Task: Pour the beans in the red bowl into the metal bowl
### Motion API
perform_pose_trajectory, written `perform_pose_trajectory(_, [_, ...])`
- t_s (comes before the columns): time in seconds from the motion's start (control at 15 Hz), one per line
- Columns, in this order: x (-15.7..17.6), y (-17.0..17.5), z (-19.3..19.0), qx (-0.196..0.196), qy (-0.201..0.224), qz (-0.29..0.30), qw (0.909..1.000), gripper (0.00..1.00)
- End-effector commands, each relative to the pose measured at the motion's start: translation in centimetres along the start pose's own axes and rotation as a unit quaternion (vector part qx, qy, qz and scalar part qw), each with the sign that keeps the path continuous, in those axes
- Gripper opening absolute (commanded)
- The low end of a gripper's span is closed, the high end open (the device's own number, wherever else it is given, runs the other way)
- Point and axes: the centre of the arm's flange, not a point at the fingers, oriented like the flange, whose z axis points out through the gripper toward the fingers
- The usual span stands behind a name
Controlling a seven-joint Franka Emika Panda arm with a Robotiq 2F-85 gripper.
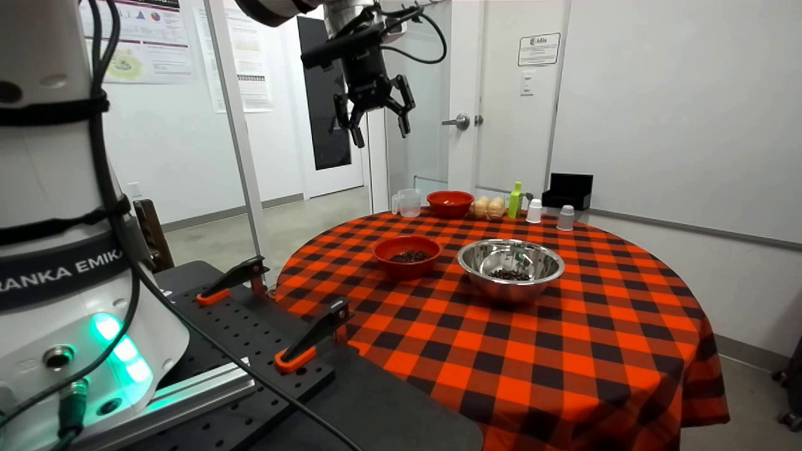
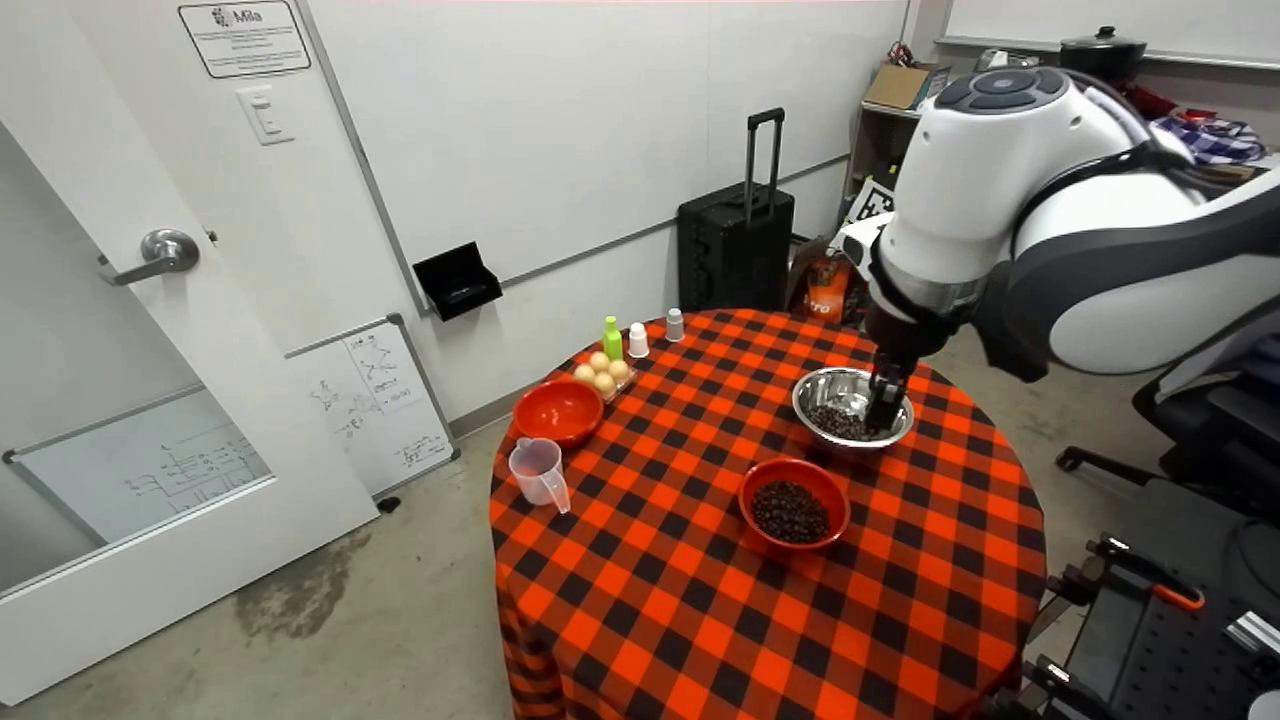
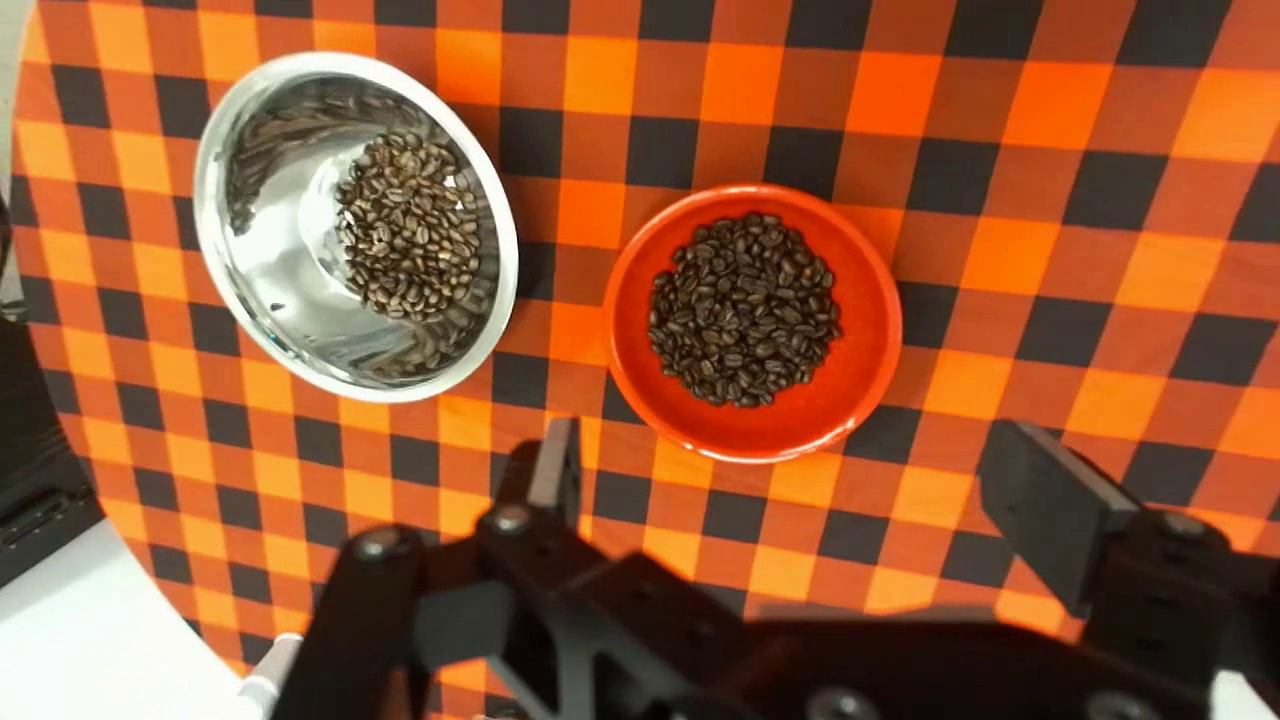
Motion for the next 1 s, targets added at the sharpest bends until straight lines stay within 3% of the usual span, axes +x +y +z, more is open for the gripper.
perform_pose_trajectory(0.0, [-5.4,2.5,-5.1,0.014,-0.001,-0.064,0.9979,1.0])
perform_pose_trajectory(0.07, [-6.3,2.9,-6.0,0.013,-0.004,-0.075,0.9971,1.0])
perform_pose_trajectory(0.13, [-3.1,1.7,-2.8,0.008,-0.007,-0.05,0.9987,1.0])
perform_pose_trajectory(0.4, [-5.2,2.4,-4.8,0.005,0.0,-0.068,0.9977,1.0])
perform_pose_trajectory(0.93, [-5.4,2.3,-4.7,0.006,-0.003,-0.069,0.9976,1.0])
